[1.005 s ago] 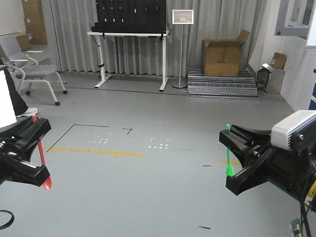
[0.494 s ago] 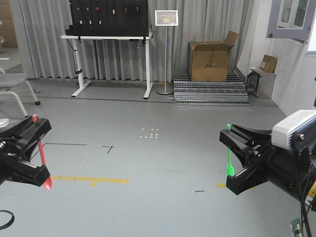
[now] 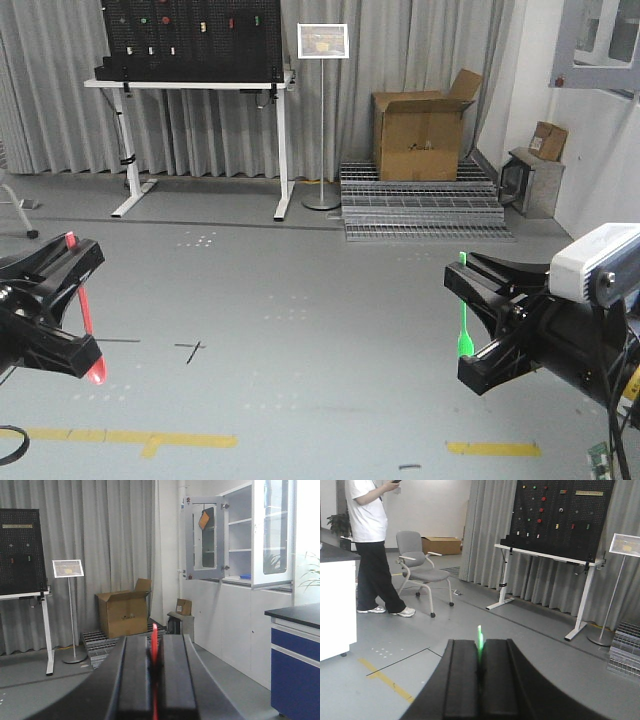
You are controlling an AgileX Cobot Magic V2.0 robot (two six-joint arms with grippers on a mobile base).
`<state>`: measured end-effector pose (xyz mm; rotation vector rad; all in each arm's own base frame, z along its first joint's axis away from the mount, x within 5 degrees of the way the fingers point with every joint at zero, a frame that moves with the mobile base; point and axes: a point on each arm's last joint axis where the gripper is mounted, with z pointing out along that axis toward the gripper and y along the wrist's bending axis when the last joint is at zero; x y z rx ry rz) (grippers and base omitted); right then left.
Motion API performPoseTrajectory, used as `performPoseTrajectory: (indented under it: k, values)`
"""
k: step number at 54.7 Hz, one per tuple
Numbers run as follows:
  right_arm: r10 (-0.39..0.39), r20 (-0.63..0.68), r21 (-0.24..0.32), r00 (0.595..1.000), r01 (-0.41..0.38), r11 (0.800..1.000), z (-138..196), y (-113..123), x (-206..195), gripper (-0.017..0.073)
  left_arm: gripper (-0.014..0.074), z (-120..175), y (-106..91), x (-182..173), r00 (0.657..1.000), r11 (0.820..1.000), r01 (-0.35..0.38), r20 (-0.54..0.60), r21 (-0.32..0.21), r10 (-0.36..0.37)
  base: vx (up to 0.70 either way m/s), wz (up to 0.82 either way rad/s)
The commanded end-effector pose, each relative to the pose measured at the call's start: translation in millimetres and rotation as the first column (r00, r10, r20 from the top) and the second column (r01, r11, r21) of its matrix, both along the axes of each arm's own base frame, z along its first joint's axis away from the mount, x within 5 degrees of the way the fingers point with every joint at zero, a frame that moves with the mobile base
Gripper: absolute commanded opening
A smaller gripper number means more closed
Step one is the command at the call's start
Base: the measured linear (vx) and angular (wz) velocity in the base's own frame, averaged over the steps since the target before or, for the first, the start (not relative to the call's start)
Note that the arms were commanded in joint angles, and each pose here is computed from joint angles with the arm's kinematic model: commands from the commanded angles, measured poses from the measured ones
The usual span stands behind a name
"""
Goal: Sort red and green spoons into left cabinet
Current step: 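Drive the base to the white cabinet with the blue tray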
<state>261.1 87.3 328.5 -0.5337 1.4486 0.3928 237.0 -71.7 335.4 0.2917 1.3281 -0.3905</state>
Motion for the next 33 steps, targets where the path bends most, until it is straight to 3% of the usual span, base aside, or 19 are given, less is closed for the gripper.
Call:
performPoseTrajectory:
  k: [1,33]
  values:
    - [0.025,0.094,0.056,0.995,-0.031,0.998,22.3,0.6,-5.8,-0.0009,0.0182,20.5,0.4,-5.6,0.995,0.998,0.02,0.102,-0.055,-0.014,0.68,-0.08]
    - [0.025,0.094,0.056,0.995,-0.031,0.998,22.3,0.6,-5.8,-0.0009,0.0182,20.5,0.4,-5.6,0.995,0.998,0.02,0.102,-0.055,-0.014,0.68,-0.1]
